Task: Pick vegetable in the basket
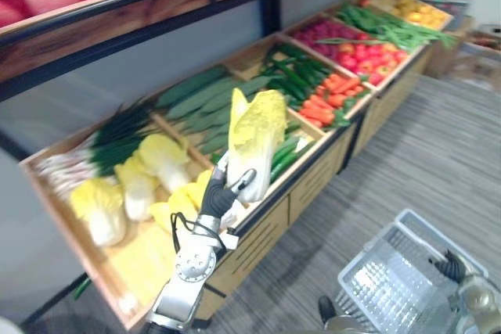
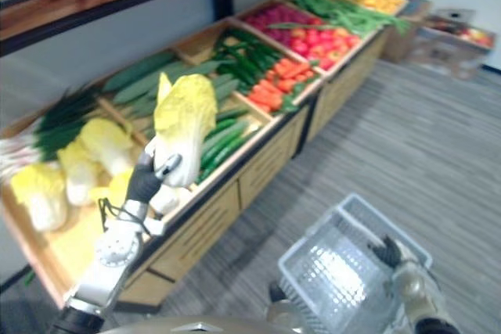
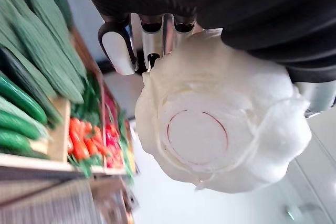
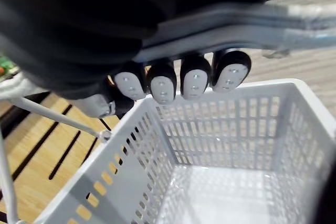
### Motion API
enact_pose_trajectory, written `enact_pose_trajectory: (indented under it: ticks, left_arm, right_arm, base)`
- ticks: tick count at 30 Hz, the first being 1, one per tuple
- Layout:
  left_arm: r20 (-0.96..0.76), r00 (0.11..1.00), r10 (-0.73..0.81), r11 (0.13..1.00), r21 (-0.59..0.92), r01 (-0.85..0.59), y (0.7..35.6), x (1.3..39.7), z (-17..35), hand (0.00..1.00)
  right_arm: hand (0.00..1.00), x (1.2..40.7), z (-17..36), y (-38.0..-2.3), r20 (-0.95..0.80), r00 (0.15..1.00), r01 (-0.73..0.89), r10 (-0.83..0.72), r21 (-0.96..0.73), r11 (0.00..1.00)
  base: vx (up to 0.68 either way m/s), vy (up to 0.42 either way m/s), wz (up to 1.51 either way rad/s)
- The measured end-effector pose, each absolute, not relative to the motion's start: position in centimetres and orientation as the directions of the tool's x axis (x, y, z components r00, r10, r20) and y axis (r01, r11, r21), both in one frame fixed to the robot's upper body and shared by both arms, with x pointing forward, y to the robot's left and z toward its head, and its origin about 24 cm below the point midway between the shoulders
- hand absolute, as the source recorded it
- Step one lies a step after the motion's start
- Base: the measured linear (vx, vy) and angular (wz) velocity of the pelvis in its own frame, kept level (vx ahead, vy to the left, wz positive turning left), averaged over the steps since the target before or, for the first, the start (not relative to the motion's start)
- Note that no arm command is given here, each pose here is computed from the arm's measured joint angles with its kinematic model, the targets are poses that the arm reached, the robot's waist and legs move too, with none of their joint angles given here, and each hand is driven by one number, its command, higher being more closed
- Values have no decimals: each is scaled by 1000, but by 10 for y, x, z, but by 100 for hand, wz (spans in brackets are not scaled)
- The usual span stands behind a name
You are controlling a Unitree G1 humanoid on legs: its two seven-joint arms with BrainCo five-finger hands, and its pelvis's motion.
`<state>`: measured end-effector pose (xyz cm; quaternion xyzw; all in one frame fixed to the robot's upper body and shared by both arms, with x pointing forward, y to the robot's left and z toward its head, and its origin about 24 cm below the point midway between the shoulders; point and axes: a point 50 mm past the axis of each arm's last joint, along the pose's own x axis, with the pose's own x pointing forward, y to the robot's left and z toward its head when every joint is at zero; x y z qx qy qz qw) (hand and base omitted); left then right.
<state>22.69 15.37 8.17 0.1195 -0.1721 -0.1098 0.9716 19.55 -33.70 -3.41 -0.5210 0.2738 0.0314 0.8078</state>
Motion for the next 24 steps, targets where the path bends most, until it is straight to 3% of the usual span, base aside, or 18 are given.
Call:
enact_pose_trajectory:
  ticks: [6,12,15,19,24]
  left_arm:
    - [290,832,-474,878,227,421,148,237,97,100]
    - [273,703,-656,753,189,630,130,238,102,100]
    - [220,620,-753,657,207,725,123,233,99,100]
    - [94,423,-901,434,217,875,101,217,86,100]
    - [-16,265,-964,258,180,949,88,196,66,100]
  right_arm:
    - [100,246,11,-284,-331,939,-344,93,-903,258]
    - [100,270,36,-235,-289,887,-345,361,-933,99]
    - [100,276,40,-217,-296,848,-346,440,-938,35]
    - [100,279,39,-206,-343,802,-371,489,-928,-42]
    - [100,292,53,-197,-326,791,-336,518,-939,-78]
  base:
    - [-27,-68,-88]
    - [1,-13,-63]
    - [-39,4,-47]
    - [-68,-30,-24]
    - [-42,-34,-17]
